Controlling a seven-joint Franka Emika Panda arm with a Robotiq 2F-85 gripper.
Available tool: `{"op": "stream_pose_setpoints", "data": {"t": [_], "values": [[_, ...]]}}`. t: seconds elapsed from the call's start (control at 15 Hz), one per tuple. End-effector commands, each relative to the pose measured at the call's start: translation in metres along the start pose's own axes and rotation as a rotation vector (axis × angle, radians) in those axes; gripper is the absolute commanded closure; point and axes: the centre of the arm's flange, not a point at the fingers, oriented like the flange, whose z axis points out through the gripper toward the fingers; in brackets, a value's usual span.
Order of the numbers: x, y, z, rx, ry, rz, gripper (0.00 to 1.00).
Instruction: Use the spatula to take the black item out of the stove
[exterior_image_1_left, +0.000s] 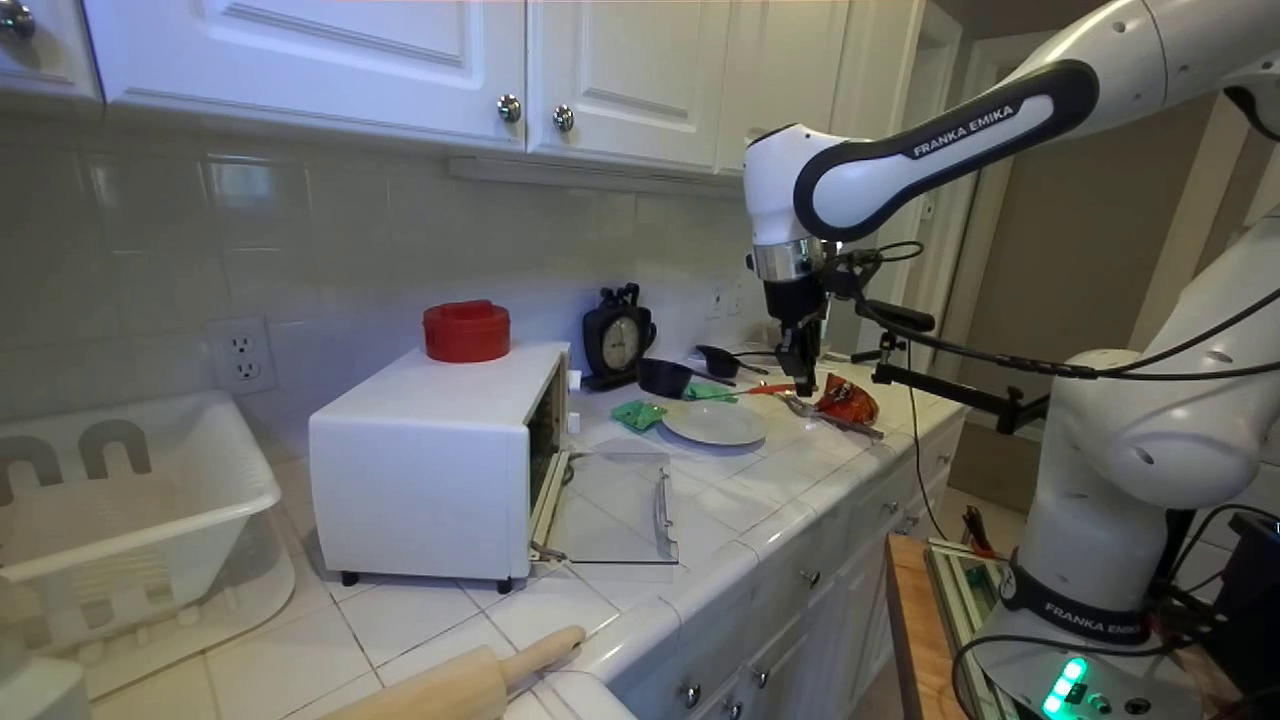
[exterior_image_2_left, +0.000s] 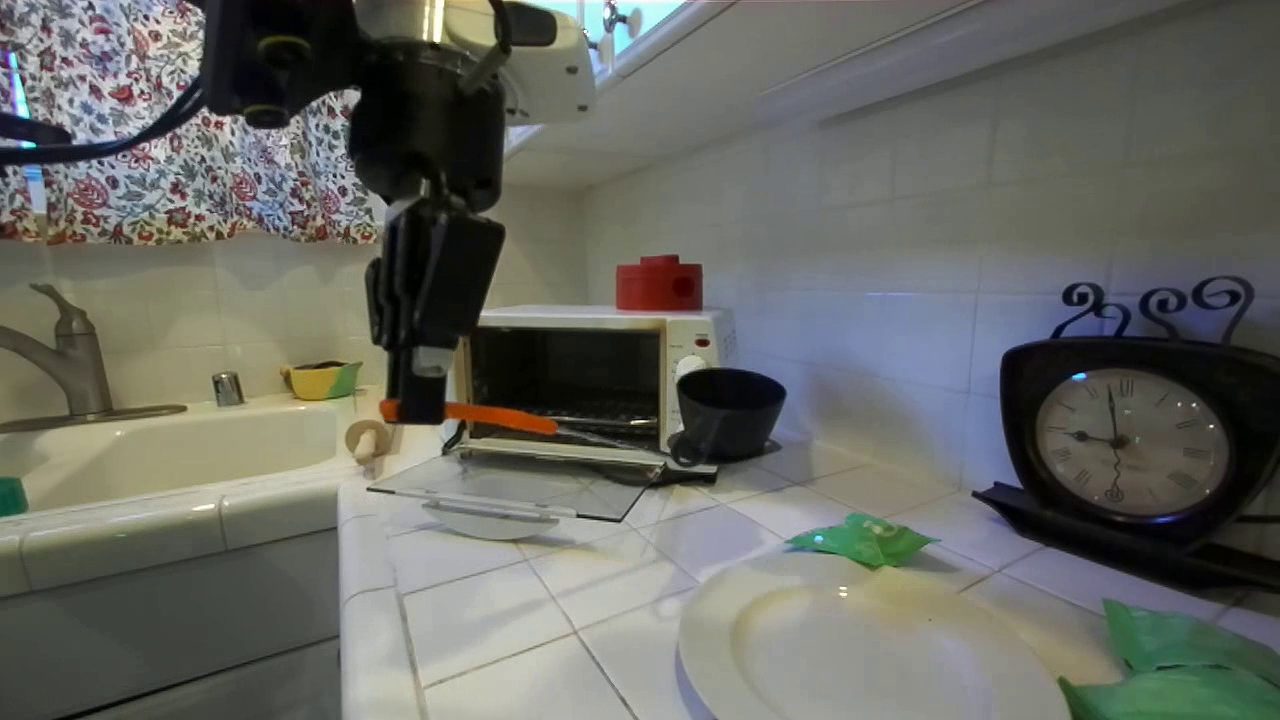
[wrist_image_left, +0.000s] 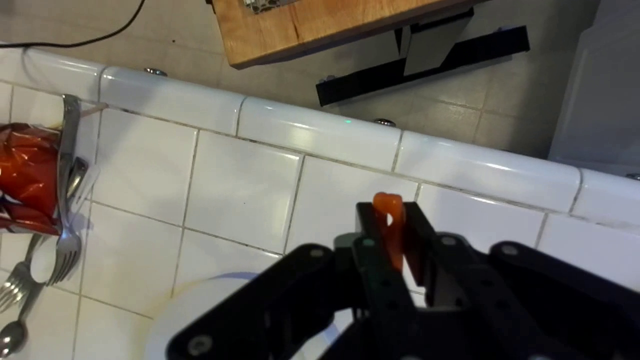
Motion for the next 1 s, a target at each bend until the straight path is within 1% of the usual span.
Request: {"op": "stream_pose_setpoints", "data": {"t": [0.0, 0.13, 0.47, 0.73, 0.93], "values": [[0.002, 0.02, 0.011, 0.082, -0.023, 0.08, 0.96], [0.004, 0.026, 0.018, 0.111, -0.039, 0.104, 0.96], [0.011, 0.035, 0.046, 0.189, -0.113, 0.161, 0.96], [0.019, 0.052, 0.071, 0.253, -0.171, 0.226, 0.96], [0.019, 0.067, 0.079, 0.29, -0.182, 0.28, 0.96]]}}
